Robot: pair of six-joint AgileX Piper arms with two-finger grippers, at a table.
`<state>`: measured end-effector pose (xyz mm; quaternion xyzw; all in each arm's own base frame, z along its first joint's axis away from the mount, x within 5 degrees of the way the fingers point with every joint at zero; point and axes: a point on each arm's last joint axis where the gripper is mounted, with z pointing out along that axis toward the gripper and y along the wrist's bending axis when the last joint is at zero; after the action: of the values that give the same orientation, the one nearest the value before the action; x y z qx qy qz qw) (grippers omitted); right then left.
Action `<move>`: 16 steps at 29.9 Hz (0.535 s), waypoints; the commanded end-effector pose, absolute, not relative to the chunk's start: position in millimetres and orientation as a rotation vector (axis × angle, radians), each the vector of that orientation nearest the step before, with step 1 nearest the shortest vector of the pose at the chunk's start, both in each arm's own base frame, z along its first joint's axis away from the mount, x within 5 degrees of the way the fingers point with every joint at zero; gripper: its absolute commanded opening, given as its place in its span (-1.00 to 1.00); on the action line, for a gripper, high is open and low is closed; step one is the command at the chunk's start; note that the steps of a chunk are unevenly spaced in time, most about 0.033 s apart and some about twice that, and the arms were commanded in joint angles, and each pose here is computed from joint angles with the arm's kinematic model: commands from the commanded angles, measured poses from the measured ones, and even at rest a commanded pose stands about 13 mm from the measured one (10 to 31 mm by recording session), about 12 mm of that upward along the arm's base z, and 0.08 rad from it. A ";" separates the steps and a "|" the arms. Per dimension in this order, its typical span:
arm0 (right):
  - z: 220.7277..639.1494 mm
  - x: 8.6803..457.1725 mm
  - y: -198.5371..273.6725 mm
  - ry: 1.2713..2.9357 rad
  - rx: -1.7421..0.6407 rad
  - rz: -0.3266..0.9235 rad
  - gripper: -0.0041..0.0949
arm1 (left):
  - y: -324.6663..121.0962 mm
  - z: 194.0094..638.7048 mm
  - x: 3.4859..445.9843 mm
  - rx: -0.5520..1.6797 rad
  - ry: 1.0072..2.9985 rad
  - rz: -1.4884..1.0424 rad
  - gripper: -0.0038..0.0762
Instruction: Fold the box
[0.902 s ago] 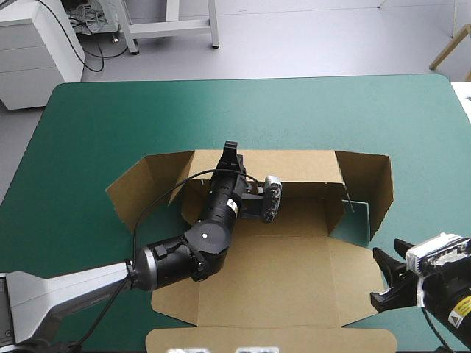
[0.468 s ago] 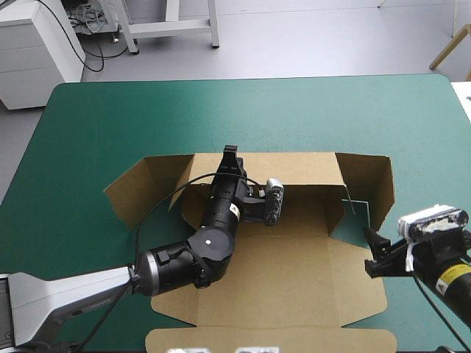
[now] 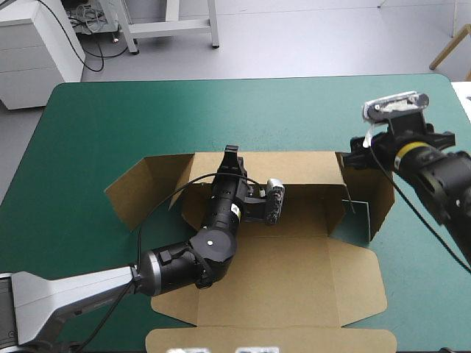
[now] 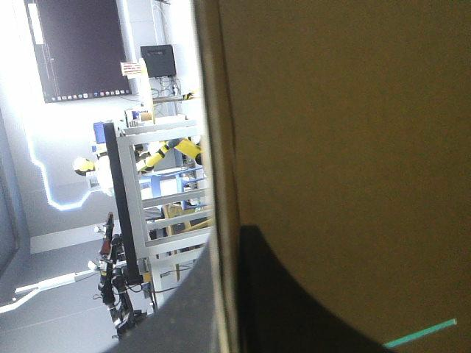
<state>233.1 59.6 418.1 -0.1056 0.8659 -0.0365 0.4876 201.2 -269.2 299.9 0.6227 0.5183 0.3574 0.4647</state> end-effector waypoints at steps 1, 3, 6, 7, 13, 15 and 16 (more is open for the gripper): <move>443.8 262.1 52.7 2.069 -0.251 -0.052 0.61 | -264.9 321.4 198.4 1.442 1.242 0.910 -0.93; 443.5 283.1 45.6 2.143 -0.256 -0.016 0.61 | -265.0 321.7 198.5 1.441 1.239 0.911 -0.93; 437.9 312.0 32.3 2.266 -0.227 0.050 0.61 | -265.4 322.8 198.7 1.414 1.244 0.896 -0.93; 438.0 319.6 27.2 2.293 -0.213 0.069 0.61 | -265.3 323.1 198.7 1.407 1.245 0.895 -0.93; 411.2 360.9 6.7 2.494 -0.193 0.143 0.61 | -265.6 323.9 198.9 1.403 1.236 0.899 -0.93; 403.8 364.9 3.3 2.516 -0.179 0.149 0.61 | -265.6 324.1 198.4 1.400 1.237 0.901 -0.93; 401.0 364.9 2.1 2.524 -0.178 0.154 0.61 | -265.4 324.1 198.4 1.399 1.238 0.903 -0.93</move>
<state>373.2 6.7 380.2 -0.0669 0.9608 0.0521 0.2641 201.3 -269.7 300.4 0.6073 0.5287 0.3539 0.4757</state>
